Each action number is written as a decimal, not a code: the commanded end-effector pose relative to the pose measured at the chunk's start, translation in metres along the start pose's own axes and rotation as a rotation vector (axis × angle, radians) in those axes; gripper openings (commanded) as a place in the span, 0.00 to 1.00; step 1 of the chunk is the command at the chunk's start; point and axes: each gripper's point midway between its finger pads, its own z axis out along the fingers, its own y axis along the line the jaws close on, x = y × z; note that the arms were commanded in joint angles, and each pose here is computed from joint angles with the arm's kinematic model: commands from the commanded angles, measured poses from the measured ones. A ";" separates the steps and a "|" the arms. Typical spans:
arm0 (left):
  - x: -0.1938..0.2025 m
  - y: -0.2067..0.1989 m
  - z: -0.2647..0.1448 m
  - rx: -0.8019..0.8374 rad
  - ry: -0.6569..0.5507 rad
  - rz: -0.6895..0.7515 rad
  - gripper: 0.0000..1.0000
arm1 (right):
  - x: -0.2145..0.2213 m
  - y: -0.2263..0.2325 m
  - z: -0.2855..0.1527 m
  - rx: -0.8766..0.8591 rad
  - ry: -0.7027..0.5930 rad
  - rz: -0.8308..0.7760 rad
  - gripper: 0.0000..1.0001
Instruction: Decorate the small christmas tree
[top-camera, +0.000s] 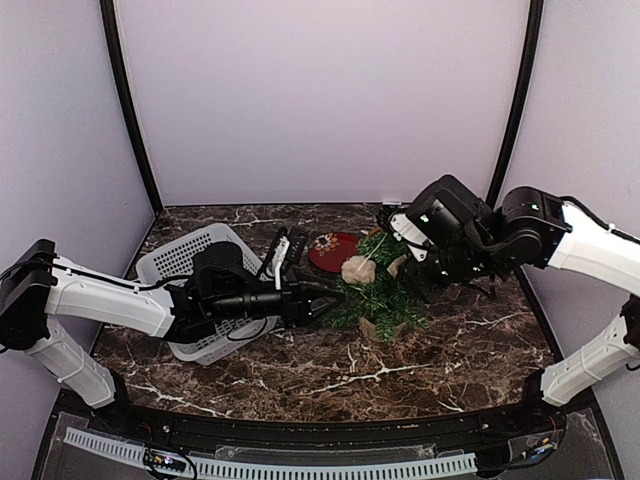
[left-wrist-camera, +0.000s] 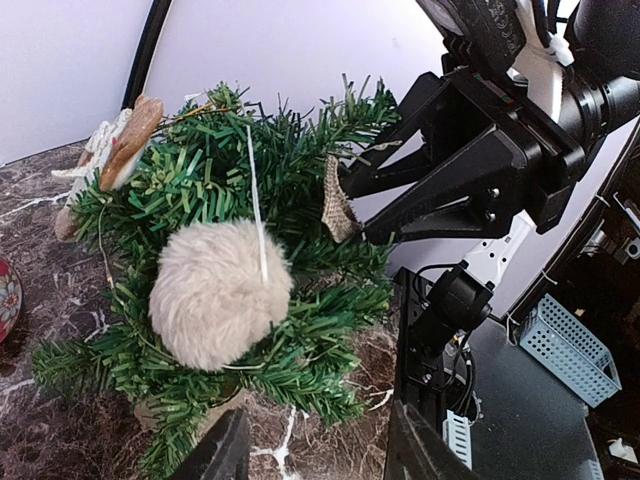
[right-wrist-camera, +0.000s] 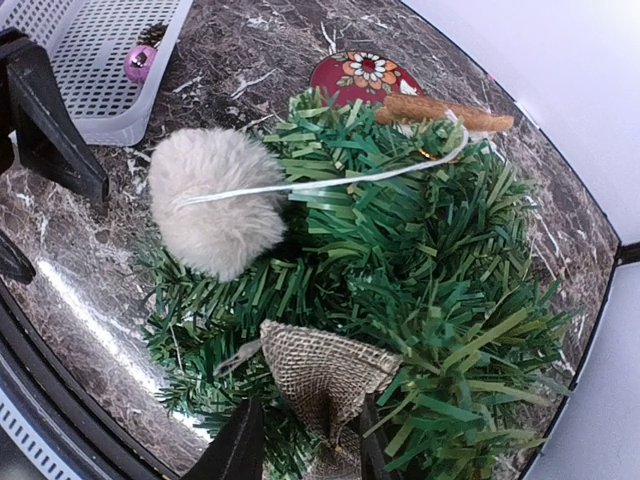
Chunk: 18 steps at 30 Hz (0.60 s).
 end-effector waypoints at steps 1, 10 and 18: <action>-0.021 -0.012 -0.002 0.029 -0.061 0.043 0.50 | -0.008 0.000 0.000 0.014 -0.027 -0.004 0.32; -0.024 -0.014 -0.004 0.035 -0.070 0.047 0.50 | -0.003 0.000 0.010 0.043 0.012 -0.022 0.40; -0.025 -0.014 -0.004 0.033 -0.073 0.048 0.50 | -0.006 -0.002 0.008 0.053 0.009 -0.033 0.13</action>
